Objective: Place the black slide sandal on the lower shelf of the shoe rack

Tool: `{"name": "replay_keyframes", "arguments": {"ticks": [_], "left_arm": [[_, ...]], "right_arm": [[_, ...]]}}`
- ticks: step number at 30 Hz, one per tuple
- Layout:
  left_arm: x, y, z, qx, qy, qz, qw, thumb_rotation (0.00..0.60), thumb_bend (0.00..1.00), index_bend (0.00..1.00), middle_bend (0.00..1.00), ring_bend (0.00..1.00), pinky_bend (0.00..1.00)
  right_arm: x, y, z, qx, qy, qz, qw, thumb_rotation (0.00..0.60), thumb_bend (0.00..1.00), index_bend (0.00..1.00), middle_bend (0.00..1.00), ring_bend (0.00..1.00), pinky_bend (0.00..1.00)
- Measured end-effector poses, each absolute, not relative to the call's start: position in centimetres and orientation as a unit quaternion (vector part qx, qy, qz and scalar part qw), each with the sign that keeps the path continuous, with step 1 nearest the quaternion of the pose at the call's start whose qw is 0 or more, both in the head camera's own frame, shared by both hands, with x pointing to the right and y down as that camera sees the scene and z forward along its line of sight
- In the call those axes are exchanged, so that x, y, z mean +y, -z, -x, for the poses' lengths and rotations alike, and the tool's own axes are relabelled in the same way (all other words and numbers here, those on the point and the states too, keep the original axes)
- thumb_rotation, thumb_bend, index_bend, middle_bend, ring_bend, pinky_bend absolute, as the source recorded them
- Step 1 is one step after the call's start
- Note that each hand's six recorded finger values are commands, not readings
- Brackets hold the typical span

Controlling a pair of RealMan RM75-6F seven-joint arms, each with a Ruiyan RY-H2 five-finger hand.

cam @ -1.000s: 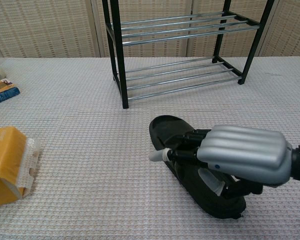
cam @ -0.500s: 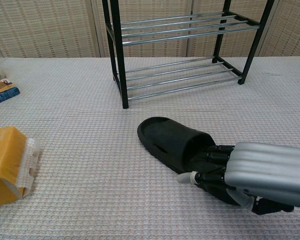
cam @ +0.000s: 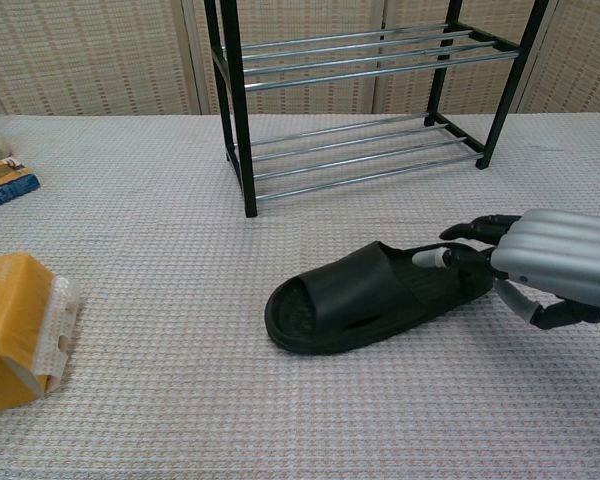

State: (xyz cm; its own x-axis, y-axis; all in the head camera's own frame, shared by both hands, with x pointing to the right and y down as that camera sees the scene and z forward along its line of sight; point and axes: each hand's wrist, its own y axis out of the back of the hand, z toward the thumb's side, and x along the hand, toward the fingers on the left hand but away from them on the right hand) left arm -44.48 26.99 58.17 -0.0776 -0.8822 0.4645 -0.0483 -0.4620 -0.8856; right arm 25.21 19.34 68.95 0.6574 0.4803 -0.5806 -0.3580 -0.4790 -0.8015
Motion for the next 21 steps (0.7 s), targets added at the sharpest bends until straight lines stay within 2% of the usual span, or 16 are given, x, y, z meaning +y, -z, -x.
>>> {"name": "replay_keyframes", "arguments": {"ticks": [1,3,7,8,11,21], "left_arm": [[27.0,-58.1,44.6,0.395,0.619,0.589,0.337,0.6,0.24,0.09,0.0,0.0,0.17],[27.1,-58.1,44.8,0.396,0.621,0.587,0.335,0.6,0.24,0.09,0.0,0.0,0.17],[27.2,-58.2,44.7,0.394,0.621,0.59,0.333,0.6,0.24,0.09,0.0,0.0,0.17],[27.3,-58.2,44.7,0.394,0.621,0.59,0.333,0.6,0.24,0.09,0.0,0.0,0.17],[27.2,-58.2,44.6,0.396,0.619,0.591,0.334,0.6,0.24,0.09,0.0,0.0,0.17],[27.3,-58.2,44.8,0.396,0.621,0.59,0.332,0.6,0.24,0.09,0.0,0.0,0.17]], "right_arm": [[19.0,-68.8,-25.2,-0.05,-0.413,0.756,0.506,0.6,0.78,0.0,0.35,0.09,0.11],[18.5,-68.4,-25.1,-0.071,-0.411,0.762,0.496,0.6,0.62,0.0,0.32,0.09,0.11],[17.5,-67.6,-25.2,-0.11,-0.417,0.769,0.472,0.6,0.17,0.0,0.15,0.09,0.11],[17.2,-67.6,-25.2,-0.117,-0.422,0.768,0.468,0.6,0.11,0.0,0.11,0.08,0.11],[16.7,-67.8,-25.3,-0.123,-0.44,0.764,0.456,0.6,0.05,0.0,0.06,0.05,0.11],[15.6,-70.1,-23.2,-0.094,-0.477,0.763,0.426,0.6,0.08,0.0,0.06,0.03,0.11]]}}
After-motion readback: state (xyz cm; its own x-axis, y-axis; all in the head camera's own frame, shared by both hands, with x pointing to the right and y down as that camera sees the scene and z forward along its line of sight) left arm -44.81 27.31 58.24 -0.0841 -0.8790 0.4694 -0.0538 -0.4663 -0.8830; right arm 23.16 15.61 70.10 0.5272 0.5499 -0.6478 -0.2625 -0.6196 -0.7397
